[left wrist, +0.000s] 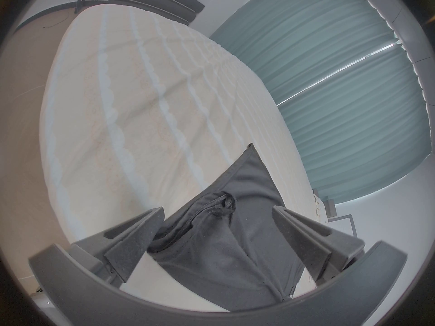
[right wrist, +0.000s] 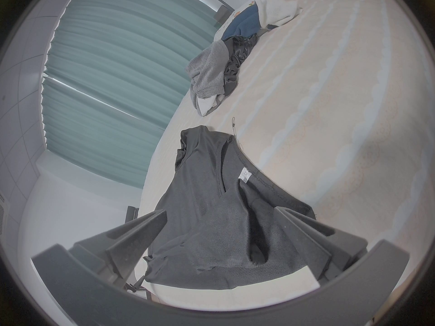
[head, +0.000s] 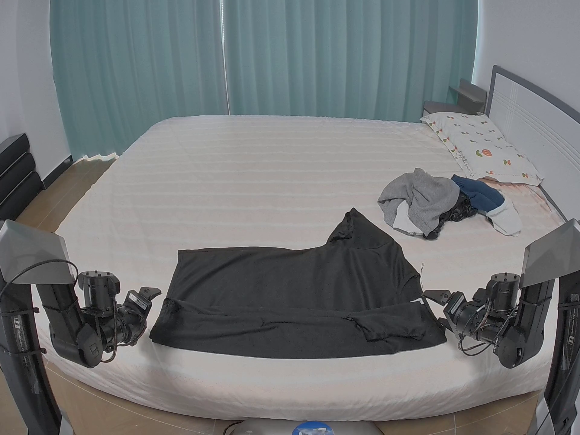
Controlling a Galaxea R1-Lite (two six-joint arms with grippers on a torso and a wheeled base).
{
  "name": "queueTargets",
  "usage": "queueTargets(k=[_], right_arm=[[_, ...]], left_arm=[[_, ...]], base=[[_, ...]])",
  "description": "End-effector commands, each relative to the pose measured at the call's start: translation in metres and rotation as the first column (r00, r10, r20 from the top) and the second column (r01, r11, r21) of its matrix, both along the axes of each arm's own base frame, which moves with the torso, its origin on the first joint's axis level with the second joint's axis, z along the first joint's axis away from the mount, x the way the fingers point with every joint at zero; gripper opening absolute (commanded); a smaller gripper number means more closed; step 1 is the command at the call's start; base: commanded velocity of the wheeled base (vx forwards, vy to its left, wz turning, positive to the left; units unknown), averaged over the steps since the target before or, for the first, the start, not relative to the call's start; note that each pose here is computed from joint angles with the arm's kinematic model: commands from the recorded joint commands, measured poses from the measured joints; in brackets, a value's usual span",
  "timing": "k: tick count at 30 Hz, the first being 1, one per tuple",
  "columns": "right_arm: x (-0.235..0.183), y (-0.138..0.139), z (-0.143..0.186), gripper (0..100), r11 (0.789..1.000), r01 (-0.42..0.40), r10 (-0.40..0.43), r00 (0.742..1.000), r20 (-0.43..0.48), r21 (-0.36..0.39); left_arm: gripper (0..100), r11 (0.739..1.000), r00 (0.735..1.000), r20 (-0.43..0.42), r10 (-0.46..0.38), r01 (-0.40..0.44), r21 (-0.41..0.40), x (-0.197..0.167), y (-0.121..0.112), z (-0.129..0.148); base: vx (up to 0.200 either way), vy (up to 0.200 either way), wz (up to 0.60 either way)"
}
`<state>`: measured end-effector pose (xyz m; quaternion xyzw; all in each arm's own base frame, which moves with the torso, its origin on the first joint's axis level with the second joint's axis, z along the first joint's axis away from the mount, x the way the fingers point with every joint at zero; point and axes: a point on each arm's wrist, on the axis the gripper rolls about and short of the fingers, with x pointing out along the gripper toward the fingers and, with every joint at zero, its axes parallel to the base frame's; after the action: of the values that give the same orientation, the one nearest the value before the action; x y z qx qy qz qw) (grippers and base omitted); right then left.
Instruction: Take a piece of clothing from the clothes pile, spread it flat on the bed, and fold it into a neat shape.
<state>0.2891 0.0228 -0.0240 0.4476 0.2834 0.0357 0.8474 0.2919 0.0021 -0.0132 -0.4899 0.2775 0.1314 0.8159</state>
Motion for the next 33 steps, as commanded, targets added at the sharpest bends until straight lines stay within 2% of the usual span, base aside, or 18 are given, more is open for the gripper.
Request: queueTargets(k=[1, 6, 13, 19, 30, 33], right_arm=[[-0.0005, 0.0000, -0.0003, 100, 1.000, -0.001, 0.001, 1.000, 0.005, 0.000], [-0.0016, 0.0000, -0.0011, 100, 1.000, -0.001, 0.001, 1.000, -0.001, -0.001], [-0.0031, 0.0003, -0.0016, 100, 1.000, -0.002, 0.002, 1.000, -0.007, -0.001], [-0.0026, 0.0004, -0.0013, 100, 1.000, -0.002, 0.002, 1.000, -0.004, -0.001], [-0.0017, 0.0008, 0.0016, 100, 1.000, -0.003, 0.003, 1.000, 0.009, -0.002], [-0.0006, 0.0003, 0.0067, 100, 1.000, 0.002, -0.002, 1.000, 0.031, -0.011]], left_arm=[[100, 1.000, 1.000, -0.007, -0.024, 0.024, -0.012, -0.0075, 0.0001, 0.0026], [100, 0.997, 0.997, 0.014, -0.075, 0.075, -0.014, -0.0145, -0.0013, 0.0050], [100, 0.997, 0.997, 0.021, -0.071, 0.072, -0.029, -0.0155, 0.0017, 0.0061], [100, 0.997, 0.997, 0.015, -0.074, 0.074, -0.029, -0.0159, 0.0016, 0.0047], [100, 0.997, 0.997, 0.011, -0.080, 0.080, -0.022, -0.0163, 0.0004, 0.0037], [100, 0.995, 0.995, 0.035, -0.094, 0.095, -0.017, -0.0161, -0.0042, 0.0104]], base=[[0.000, 0.000, 0.00], [0.000, 0.000, 0.00], [0.000, 0.000, 0.00], [0.000, 0.200, 0.00], [0.000, 0.000, 0.00], [0.000, 0.000, 0.00]])
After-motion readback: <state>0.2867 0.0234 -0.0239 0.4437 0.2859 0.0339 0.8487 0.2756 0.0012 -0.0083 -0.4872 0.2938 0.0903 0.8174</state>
